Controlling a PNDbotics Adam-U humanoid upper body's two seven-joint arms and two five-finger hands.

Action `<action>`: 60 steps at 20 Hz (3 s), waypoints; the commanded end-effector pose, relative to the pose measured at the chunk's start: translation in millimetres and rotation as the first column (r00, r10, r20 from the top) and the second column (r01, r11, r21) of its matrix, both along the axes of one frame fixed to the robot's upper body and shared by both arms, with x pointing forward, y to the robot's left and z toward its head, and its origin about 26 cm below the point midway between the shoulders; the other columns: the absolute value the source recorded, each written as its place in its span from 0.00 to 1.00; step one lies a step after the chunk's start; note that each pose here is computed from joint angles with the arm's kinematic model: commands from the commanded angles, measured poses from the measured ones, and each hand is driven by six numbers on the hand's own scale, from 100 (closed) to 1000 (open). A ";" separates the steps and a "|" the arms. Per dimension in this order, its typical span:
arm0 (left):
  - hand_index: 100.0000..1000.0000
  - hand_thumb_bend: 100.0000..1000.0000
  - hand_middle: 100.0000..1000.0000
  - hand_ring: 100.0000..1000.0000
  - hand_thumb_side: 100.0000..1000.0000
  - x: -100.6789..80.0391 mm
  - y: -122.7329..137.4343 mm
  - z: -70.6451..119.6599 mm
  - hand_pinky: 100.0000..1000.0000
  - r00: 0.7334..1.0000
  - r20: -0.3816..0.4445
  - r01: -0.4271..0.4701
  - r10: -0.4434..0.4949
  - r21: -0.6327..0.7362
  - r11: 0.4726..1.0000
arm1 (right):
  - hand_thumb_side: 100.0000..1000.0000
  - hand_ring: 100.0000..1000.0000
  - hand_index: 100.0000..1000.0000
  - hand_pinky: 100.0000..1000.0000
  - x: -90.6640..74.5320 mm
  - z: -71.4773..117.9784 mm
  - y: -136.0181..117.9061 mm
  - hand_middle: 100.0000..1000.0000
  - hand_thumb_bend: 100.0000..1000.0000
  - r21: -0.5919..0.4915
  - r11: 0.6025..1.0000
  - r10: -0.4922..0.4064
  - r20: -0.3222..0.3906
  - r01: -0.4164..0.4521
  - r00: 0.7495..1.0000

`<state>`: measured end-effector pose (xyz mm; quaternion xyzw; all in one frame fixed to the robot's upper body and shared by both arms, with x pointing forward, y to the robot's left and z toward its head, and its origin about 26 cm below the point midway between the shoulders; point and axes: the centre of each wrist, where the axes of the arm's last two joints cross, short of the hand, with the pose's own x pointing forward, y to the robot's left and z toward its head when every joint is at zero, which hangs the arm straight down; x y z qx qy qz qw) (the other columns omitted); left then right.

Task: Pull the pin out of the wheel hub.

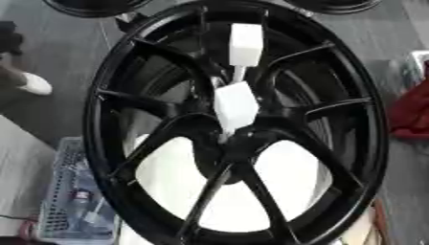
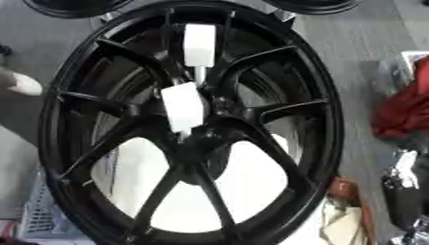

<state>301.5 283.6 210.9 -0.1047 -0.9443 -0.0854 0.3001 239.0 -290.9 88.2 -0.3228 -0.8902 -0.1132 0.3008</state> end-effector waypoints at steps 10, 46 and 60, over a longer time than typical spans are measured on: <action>0.77 0.00 0.63 0.73 0.62 -4.2 6.4 6.0 0.79 0.999 0.023 -0.023 0.022 0.025 0.999 | 0.48 0.92 0.82 0.52 -25.6 16.4 -71.9 0.88 0.00 -0.181 0.982 -0.044 0.037 0.050 0.998; 0.77 0.00 0.62 0.73 0.62 -4.0 3.6 6.4 0.79 1.000 0.003 -0.003 0.003 0.069 0.998 | 0.04 0.90 0.84 0.64 24.6 241.3 -73.7 0.84 0.00 -0.842 0.519 0.384 0.072 -0.150 0.921; 0.77 0.00 0.62 0.72 0.62 -1.3 -2.0 14.5 0.79 0.999 0.022 0.038 -0.040 0.058 0.998 | 0.26 0.90 0.83 0.64 36.5 185.2 -44.7 0.85 0.00 -0.894 0.208 0.461 -0.269 -0.398 0.846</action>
